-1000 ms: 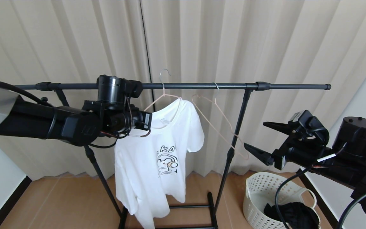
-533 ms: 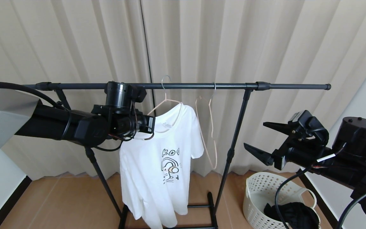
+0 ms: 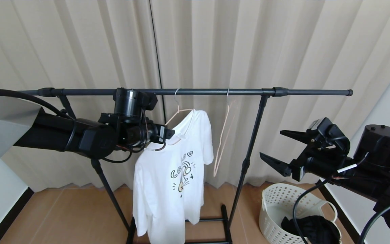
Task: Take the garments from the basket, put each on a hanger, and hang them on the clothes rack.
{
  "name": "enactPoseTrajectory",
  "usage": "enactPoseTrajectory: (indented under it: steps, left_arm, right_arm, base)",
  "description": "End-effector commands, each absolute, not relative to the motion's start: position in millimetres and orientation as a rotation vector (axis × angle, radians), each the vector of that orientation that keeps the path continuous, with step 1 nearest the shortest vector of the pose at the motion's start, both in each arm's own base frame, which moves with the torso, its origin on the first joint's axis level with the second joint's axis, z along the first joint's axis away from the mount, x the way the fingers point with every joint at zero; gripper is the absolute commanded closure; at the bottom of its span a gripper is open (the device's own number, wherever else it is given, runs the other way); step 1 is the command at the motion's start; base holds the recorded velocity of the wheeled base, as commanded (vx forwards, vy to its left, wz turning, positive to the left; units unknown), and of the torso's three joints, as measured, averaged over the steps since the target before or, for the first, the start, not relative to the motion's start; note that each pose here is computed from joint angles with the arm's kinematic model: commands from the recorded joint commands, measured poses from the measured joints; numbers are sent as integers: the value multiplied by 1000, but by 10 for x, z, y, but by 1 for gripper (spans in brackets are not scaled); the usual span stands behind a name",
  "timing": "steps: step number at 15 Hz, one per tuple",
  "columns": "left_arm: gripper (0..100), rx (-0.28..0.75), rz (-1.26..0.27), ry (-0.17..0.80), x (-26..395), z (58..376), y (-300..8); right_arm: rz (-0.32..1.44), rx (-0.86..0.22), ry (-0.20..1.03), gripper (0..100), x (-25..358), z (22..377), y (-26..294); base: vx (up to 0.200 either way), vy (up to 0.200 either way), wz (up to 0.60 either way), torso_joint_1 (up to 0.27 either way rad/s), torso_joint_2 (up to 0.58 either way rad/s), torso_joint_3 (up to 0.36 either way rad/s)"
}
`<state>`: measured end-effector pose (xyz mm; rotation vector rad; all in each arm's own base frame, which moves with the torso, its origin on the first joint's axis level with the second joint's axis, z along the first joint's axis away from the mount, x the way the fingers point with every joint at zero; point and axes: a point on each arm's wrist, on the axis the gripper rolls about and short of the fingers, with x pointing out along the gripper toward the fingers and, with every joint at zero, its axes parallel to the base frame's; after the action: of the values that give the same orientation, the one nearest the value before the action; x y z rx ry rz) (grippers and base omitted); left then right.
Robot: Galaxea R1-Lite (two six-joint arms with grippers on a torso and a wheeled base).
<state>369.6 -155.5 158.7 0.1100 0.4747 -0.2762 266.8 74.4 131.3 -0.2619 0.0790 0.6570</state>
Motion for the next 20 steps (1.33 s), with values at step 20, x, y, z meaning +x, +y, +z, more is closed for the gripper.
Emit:
enactPoseTrajectory:
  steps: [20]
  left_arm:
    - [0, 85, -299, 167, 7, 1082, 24]
  right_arm:
    - [402, -259, 183, 0, 782, 1221, 281]
  base:
    - [0, 0, 0, 0, 0, 0]
